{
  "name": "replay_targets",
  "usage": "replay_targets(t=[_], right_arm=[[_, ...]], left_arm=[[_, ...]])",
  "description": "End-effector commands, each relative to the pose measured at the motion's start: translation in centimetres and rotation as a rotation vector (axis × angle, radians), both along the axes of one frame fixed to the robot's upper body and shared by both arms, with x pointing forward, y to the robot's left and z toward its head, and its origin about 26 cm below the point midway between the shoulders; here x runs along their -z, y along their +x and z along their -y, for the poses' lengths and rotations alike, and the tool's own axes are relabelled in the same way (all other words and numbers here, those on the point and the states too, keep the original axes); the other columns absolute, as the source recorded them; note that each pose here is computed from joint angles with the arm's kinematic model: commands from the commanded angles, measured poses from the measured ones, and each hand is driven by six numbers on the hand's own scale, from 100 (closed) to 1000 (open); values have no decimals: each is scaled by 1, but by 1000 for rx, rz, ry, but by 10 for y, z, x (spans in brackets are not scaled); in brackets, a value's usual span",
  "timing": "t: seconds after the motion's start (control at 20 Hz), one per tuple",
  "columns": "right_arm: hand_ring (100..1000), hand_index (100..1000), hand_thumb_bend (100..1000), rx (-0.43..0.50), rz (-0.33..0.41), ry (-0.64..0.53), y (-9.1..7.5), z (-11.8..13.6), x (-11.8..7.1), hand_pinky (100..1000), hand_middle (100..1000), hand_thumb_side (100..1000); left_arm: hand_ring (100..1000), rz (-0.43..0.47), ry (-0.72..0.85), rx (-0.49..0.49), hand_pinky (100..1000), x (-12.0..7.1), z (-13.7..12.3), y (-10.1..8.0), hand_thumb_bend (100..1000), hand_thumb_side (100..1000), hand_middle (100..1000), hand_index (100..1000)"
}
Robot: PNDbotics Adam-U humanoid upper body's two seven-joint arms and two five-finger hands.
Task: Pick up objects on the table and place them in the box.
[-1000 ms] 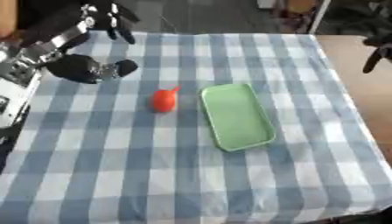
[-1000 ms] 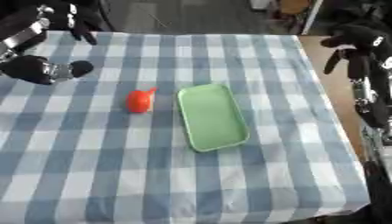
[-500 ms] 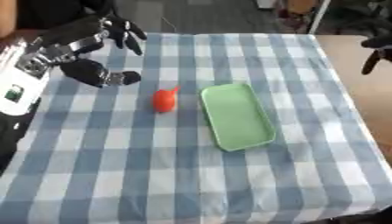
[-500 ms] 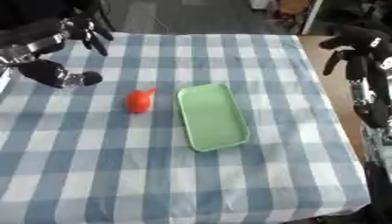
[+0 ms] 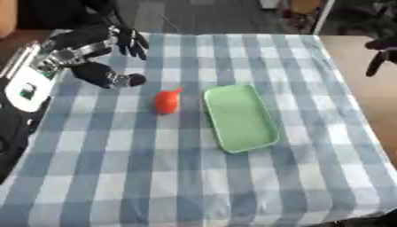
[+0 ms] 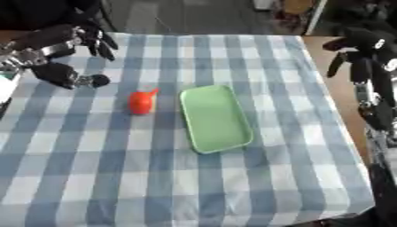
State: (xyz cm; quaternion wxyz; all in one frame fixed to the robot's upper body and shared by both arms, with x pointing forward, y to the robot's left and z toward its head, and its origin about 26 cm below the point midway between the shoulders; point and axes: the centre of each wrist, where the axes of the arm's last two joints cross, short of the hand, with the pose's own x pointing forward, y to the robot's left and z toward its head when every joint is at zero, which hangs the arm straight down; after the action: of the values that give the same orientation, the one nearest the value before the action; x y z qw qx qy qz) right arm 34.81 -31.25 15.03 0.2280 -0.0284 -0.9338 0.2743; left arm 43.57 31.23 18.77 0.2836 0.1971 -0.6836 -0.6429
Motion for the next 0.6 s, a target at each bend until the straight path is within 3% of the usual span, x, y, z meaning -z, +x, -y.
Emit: replay_targets(t=[0.05, 0.6], right_arm=[[679, 846, 110, -5, 27, -21, 1, 3, -11, 332, 617, 680], [678, 846, 109, -11, 27, -21, 1, 2, -11, 329, 616, 680]], left_arm=[[617, 39, 35, 11, 603, -10, 3, 6, 923, 790, 754, 744], [623, 55, 86, 33, 619, 6, 17, 19, 919, 807, 744, 768]])
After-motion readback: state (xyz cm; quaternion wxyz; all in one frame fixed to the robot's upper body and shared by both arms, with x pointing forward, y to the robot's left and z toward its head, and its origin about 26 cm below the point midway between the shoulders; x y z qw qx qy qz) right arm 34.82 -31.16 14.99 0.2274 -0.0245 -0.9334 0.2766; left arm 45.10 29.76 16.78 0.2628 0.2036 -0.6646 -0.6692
